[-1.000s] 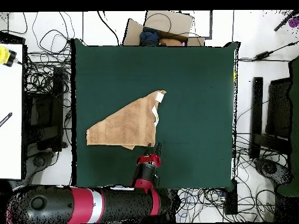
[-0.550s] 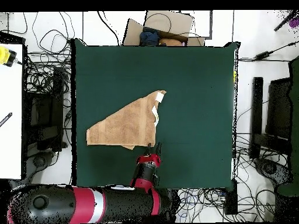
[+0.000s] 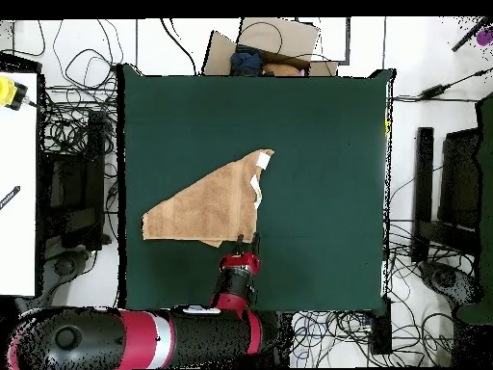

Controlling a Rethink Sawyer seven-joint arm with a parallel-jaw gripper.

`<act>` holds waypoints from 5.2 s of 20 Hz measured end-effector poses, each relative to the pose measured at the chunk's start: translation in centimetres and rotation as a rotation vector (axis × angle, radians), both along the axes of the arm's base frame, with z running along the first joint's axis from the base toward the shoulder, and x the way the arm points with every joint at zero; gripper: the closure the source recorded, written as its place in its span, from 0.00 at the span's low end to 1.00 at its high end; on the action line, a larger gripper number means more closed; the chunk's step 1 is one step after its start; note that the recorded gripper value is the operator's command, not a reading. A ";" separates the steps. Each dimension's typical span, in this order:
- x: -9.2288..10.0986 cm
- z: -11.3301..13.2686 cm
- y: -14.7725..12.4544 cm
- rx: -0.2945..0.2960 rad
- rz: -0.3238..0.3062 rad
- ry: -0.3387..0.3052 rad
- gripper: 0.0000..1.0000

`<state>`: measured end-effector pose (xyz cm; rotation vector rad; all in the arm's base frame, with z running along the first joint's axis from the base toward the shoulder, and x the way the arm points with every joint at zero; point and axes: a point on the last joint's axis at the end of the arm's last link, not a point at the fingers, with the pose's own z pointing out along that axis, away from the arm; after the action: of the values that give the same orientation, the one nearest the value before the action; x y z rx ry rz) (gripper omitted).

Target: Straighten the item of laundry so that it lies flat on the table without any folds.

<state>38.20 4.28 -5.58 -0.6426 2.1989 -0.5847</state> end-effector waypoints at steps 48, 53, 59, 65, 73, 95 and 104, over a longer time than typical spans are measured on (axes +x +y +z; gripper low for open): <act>-4.8 -3.1 0.2 -0.014 -0.027 0.014 0.00; -4.5 -3.3 0.3 -0.011 -0.036 -0.004 0.00; -4.3 -3.5 0.5 -0.009 -0.048 -0.025 0.00; -4.2 -3.7 0.5 -0.008 -0.048 -0.047 0.00; -4.2 -4.0 0.6 -0.004 -0.048 -0.073 0.00; -3.4 -4.6 1.1 0.010 -0.038 -0.132 0.00; -3.6 -5.8 1.8 0.032 -0.007 -0.187 1.00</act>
<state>34.57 6.07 -11.38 -0.5414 2.0322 -0.5875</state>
